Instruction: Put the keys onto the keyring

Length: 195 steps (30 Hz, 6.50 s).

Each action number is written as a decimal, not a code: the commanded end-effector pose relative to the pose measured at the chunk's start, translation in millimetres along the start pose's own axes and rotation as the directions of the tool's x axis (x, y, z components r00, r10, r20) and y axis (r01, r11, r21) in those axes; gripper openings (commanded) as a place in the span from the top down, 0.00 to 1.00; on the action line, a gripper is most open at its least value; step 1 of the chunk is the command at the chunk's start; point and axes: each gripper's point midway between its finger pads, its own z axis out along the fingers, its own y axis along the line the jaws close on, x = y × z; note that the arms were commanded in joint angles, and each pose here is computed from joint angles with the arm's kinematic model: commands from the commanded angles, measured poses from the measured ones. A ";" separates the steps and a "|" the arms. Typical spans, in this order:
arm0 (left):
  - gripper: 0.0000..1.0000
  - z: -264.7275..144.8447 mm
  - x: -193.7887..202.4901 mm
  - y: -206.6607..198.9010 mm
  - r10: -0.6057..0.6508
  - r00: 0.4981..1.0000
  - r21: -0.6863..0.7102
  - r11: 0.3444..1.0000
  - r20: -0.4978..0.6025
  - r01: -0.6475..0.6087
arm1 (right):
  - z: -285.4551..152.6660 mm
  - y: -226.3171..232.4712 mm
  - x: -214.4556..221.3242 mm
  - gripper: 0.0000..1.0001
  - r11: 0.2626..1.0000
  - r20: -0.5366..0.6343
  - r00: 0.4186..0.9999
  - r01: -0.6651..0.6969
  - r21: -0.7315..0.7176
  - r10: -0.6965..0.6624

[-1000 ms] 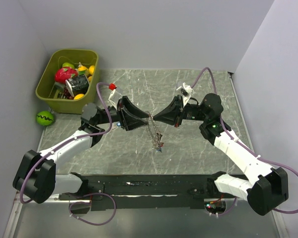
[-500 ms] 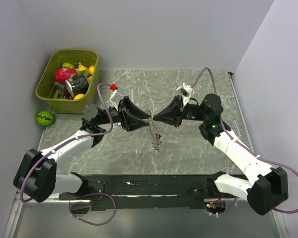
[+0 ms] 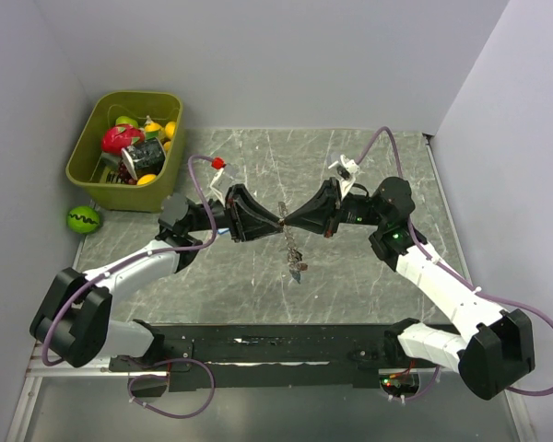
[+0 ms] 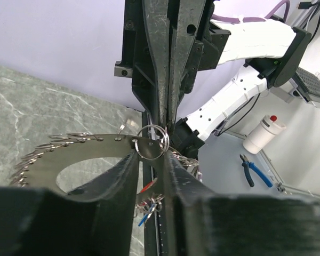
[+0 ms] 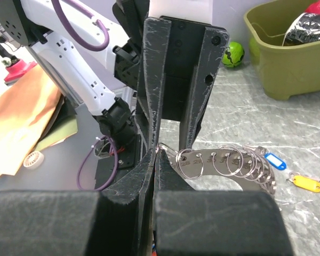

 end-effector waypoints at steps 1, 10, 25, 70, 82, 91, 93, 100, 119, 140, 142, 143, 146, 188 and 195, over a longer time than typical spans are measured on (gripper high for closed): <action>0.73 10.7 -24.1 -16.0 0.087 0.995 0.055 0.994 0.047 -0.090 | 1.2 7.8 -13.0 1.00 0.997 0.048 0.996 0.071 -0.021 -0.070; 0.72 9.9 -31.6 -24.8 0.100 0.992 0.070 0.992 0.075 -0.106 | 0.1 5.6 -7.1 1.00 0.998 0.052 0.997 0.059 -0.007 -0.059; 0.80 8.9 -25.0 -21.8 0.089 0.995 0.053 0.994 0.050 -0.092 | -1.8 11.3 -15.3 1.00 0.997 0.076 0.994 0.078 -0.009 -0.077; 0.99 -2.3 -19.1 1.4 0.175 0.985 -0.105 0.979 0.004 -0.174 | -29.4 3.3 -60.6 0.00 0.964 0.261 0.952 0.097 0.249 -0.163; 0.99 -26.2 -20.3 7.3 0.423 0.906 -0.266 0.872 -0.017 -0.411 | -33.7 -24.6 -48.3 0.00 0.939 0.193 0.967 0.094 0.332 -0.165; 0.99 -29.4 2.6 -15.4 0.692 0.715 -0.172 0.696 -0.100 -0.697 | -20.3 -23.8 -41.3 0.00 0.968 0.134 0.982 0.100 0.231 -0.133; 0.99 -31.9 5.2 -20.0 0.742 0.662 -0.158 0.645 -0.102 -0.747 | -19.4 -22.1 -39.1 0.00 0.972 0.125 0.984 0.101 0.212 -0.129; 0.99 -44.3 8.5 -46.5 0.874 0.485 -0.139 0.476 -0.037 -0.868 | -17.6 -21.7 -33.5 0.00 0.976 0.097 0.987 0.111 0.186 -0.131; 0.99 -76.0 -56.9 -30.9 0.803 0.583 -0.494 0.459 -0.126 -0.738 | -13.9 -136.5 4.4 0.00 0.847 0.004 0.990 -0.123 0.516 0.141; 0.99 -131.0 -111.4 -25.2 0.741 0.649 -0.747 0.330 -0.174 -0.577 | 70.2 -269.5 173.0 0.39 0.453 -0.146 0.699 -0.277 0.847 0.700; 0.99 -131.3 -109.1 -24.0 0.738 0.650 -0.742 0.331 -0.181 -0.583 | 71.4 -271.4 184.2 0.39 0.433 -0.139 0.684 -0.280 0.857 0.717; 0.99 -131.8 -108.0 -23.8 0.737 0.651 -0.742 0.332 -0.182 -0.583 | 72.0 -272.2 186.3 0.39 0.429 -0.138 0.681 -0.279 0.859 0.719; 0.99 -133.5 -106.9 -21.9 0.737 0.653 -0.749 0.330 -0.176 -0.574 | 77.6 -271.7 196.8 0.43 0.421 -0.137 0.662 -0.292 0.859 0.737; 0.99 -123.1 -96.7 -33.4 0.776 0.620 -0.690 0.384 -0.119 -0.613 | 123.2 -251.6 254.3 0.91 0.427 -0.158 0.541 -0.419 0.801 0.826; 0.99 -124.7 -95.7 -33.2 0.776 0.620 -0.695 0.382 -0.117 -0.610 | 119.5 -242.7 230.3 0.85 0.449 -0.120 0.582 -0.463 0.764 0.804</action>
